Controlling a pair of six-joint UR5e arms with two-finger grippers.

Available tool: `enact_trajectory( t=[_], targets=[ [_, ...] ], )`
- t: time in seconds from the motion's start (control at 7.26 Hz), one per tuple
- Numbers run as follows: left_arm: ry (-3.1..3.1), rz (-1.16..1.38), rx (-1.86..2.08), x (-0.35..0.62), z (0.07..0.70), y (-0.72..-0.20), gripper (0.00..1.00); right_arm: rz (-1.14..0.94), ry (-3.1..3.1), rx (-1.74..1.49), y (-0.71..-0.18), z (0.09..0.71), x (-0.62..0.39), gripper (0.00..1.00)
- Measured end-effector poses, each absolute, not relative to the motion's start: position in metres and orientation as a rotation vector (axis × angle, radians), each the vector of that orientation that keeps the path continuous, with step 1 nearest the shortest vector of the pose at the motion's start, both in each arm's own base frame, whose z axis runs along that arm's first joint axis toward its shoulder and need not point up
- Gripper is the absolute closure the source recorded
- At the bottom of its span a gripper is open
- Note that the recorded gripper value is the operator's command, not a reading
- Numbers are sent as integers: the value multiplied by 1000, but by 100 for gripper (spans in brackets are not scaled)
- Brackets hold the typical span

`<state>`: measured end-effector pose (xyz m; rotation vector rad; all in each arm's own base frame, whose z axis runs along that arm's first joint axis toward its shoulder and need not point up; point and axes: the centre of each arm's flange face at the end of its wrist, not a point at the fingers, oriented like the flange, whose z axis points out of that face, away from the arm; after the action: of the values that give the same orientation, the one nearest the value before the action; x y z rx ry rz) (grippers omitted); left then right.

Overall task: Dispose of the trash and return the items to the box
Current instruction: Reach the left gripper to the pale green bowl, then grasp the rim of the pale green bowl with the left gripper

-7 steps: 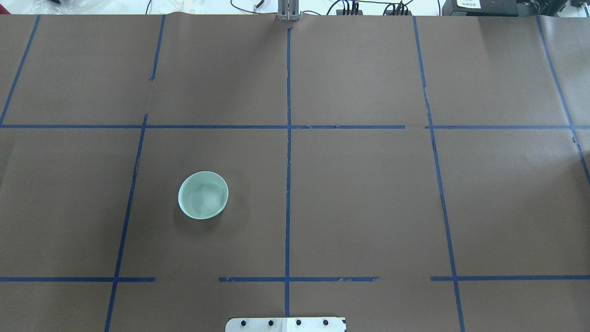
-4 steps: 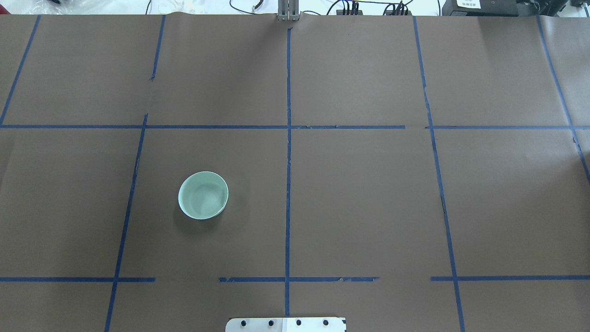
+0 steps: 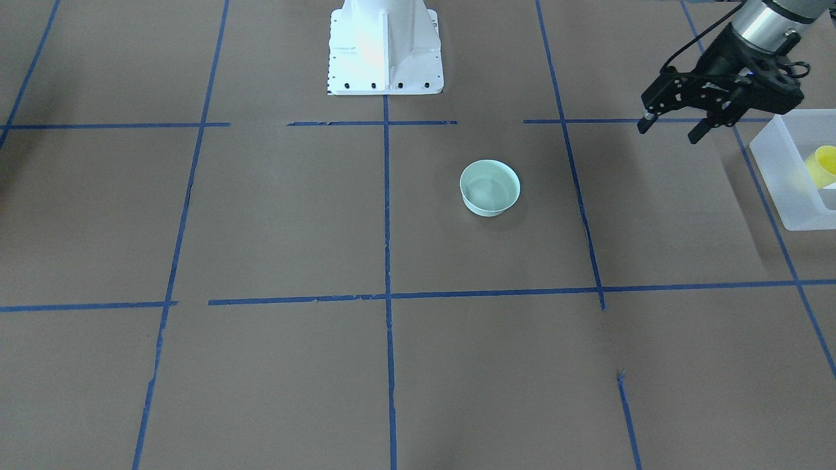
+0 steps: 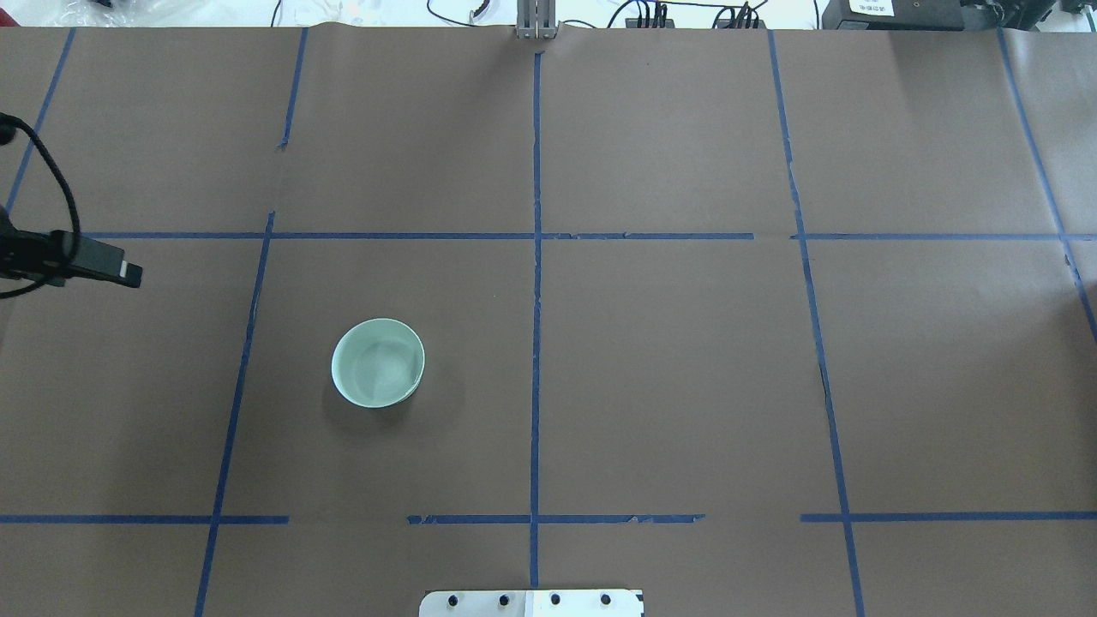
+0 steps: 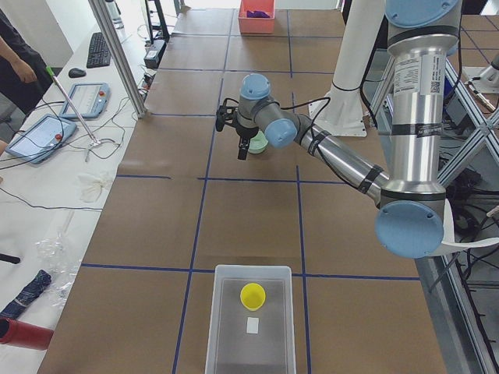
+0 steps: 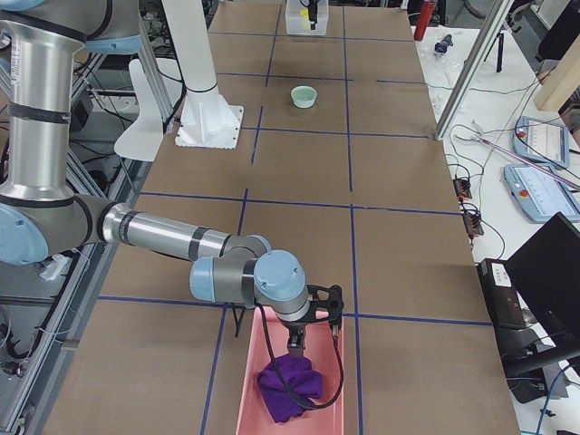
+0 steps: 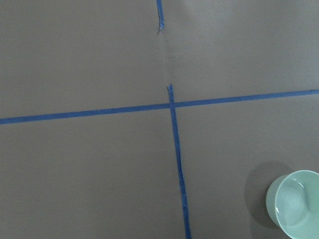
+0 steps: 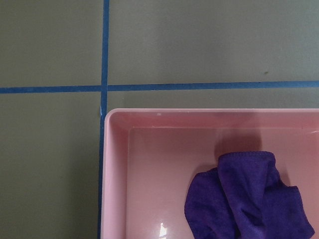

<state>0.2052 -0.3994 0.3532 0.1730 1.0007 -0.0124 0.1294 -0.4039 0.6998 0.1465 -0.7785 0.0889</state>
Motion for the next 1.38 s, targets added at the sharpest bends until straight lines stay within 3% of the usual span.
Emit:
enact_trajectory(
  t=[0.96, 1.1, 1.38],
  targets=[
    [963, -181, 55, 420, 348, -367, 3, 68, -814, 119, -455, 613, 37, 0],
    [948, -184, 55, 434, 353, -368, 15, 70, -820, 119, -457, 601, 27, 0],
    [925, -178, 46, 456, 360, -369, 61, 67, -826, 114, -457, 591, 16, 0]
  ],
)
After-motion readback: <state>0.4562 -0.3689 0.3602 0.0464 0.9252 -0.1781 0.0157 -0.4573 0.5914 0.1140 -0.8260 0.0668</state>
